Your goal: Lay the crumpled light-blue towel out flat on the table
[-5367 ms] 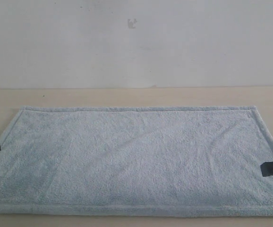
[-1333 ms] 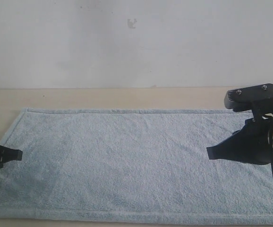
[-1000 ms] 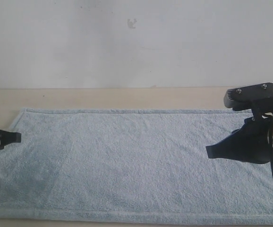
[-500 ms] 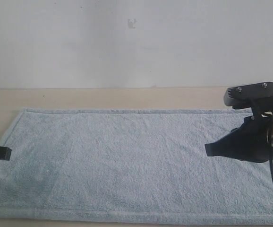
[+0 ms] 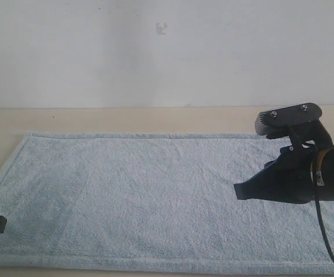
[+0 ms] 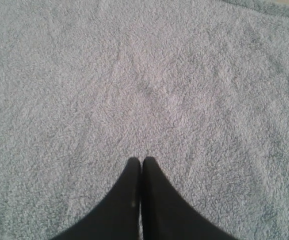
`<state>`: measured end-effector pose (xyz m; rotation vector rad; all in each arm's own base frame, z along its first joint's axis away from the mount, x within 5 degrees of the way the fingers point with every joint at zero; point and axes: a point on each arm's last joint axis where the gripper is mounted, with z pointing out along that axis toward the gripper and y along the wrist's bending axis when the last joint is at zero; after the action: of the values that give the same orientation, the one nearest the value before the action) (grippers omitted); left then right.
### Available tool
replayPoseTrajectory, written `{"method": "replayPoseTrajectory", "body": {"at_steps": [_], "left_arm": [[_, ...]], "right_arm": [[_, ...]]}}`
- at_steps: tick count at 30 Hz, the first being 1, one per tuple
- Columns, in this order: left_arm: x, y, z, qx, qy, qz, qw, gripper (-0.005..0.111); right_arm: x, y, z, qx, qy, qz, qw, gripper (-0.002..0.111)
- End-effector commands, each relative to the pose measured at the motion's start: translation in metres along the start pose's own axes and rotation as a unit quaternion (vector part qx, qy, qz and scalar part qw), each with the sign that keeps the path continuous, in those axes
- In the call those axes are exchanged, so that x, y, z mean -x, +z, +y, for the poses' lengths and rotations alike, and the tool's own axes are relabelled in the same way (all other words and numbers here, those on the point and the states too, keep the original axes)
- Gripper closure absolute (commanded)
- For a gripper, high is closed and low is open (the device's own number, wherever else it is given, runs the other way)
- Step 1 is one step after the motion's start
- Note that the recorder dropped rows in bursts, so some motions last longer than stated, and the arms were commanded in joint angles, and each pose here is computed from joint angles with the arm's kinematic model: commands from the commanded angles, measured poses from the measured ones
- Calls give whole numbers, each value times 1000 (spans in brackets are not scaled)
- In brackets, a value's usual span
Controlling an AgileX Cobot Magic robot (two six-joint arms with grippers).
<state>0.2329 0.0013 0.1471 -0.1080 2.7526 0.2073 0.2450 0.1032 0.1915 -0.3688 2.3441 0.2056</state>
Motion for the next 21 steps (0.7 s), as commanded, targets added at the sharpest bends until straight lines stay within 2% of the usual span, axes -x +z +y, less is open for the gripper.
{"method": "replayPoseTrajectory", "body": {"at_steps": [1, 9, 11, 17, 21], "left_arm": [[-5, 11, -1, 6, 10, 26, 1000, 103], [-5, 23, 3, 45, 5, 27, 999, 103], [-4, 23, 3, 44, 8, 24, 999, 103], [0, 26, 16, 34, -35, 8, 999, 103], [0, 26, 17, 30, -38, 3, 999, 103]], "right_arm": [[2, -2, 1, 4, -4, -9, 1000, 108], [2, -2, 1, 4, -4, -9, 1000, 108], [2, -2, 1, 4, -4, -9, 1000, 108], [2, -2, 1, 4, -4, -9, 1000, 108], [2, -2, 1, 4, -4, -9, 1000, 108]]}}
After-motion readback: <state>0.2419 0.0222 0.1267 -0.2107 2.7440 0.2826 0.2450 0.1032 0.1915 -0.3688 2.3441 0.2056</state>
